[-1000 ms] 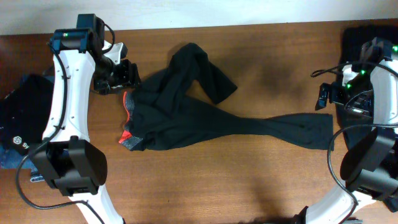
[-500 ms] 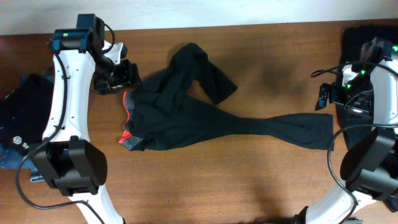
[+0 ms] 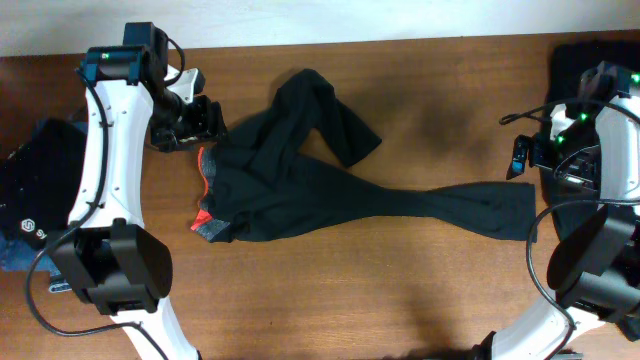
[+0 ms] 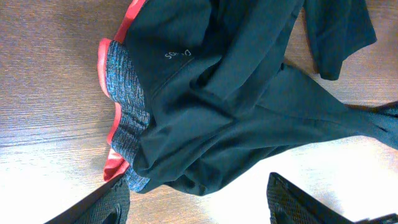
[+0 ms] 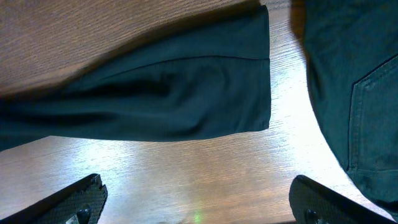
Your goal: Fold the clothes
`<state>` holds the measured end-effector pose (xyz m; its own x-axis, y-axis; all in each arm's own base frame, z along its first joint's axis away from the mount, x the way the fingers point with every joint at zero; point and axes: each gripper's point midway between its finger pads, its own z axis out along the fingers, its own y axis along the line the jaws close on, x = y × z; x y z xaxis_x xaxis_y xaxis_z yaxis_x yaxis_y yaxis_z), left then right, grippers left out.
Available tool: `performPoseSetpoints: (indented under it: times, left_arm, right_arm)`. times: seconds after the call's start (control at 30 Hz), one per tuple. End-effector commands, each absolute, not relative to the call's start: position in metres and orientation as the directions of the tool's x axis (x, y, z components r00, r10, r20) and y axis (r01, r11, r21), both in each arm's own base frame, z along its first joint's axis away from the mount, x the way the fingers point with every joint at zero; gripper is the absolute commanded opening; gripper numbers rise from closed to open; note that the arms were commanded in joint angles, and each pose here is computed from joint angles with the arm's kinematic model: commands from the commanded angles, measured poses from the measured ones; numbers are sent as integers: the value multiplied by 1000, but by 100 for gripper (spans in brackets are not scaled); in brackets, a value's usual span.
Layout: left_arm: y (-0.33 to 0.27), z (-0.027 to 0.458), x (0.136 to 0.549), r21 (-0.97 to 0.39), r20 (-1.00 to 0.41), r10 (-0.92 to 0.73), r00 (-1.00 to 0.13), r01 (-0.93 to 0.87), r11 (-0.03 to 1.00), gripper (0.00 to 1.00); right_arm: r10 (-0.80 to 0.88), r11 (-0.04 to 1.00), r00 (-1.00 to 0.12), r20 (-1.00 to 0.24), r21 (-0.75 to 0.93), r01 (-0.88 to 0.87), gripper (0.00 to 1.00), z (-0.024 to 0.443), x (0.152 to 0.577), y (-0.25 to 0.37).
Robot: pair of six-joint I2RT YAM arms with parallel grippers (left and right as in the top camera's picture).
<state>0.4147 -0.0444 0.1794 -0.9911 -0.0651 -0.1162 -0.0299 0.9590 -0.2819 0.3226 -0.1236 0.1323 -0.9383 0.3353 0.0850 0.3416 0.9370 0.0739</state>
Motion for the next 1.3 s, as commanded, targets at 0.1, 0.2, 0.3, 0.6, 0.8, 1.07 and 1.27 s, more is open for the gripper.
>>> performPoseSetpoints:
  times: [0.1, 0.2, 0.3, 0.6, 0.8, 1.07, 1.27]
  left_arm:
    - [-44, 177, 415, -292, -113, -63, -992, -28, 956, 70]
    - [-44, 177, 415, -292, -113, -64, -992, -28, 956, 70]
    - [-44, 177, 415, -292, -112, -64, -992, -28, 956, 71]
    - [-44, 178, 418, -292, -127, -63, -990, -23, 956, 71]
    - [-37, 176, 419, -253, -130, -64, -989, -29, 967, 72]
    - [-27, 175, 425, -198, -159, -64, -985, -32, 980, 75]
    - [-27, 176, 432, -199, -186, -64, -981, -27, 980, 75]
  right_arm:
    - [347, 932, -934, 85, 82, 354, 99, 132, 323, -122]
    - [347, 932, -934, 85, 82, 354, 99, 132, 323, -122]
    - [347, 932, -934, 86, 82, 353, 98, 132, 323, -122]
    - [347, 929, -936, 63, 116, 352, 99, 133, 330, -118]
    - [294, 931, -956, -12, 229, 283, 99, 142, 348, -101]
    - [25, 941, -961, -275, 331, -70, 99, 188, 401, -38]
    - [-182, 898, -886, -426, 295, -327, 99, 192, 441, 41]
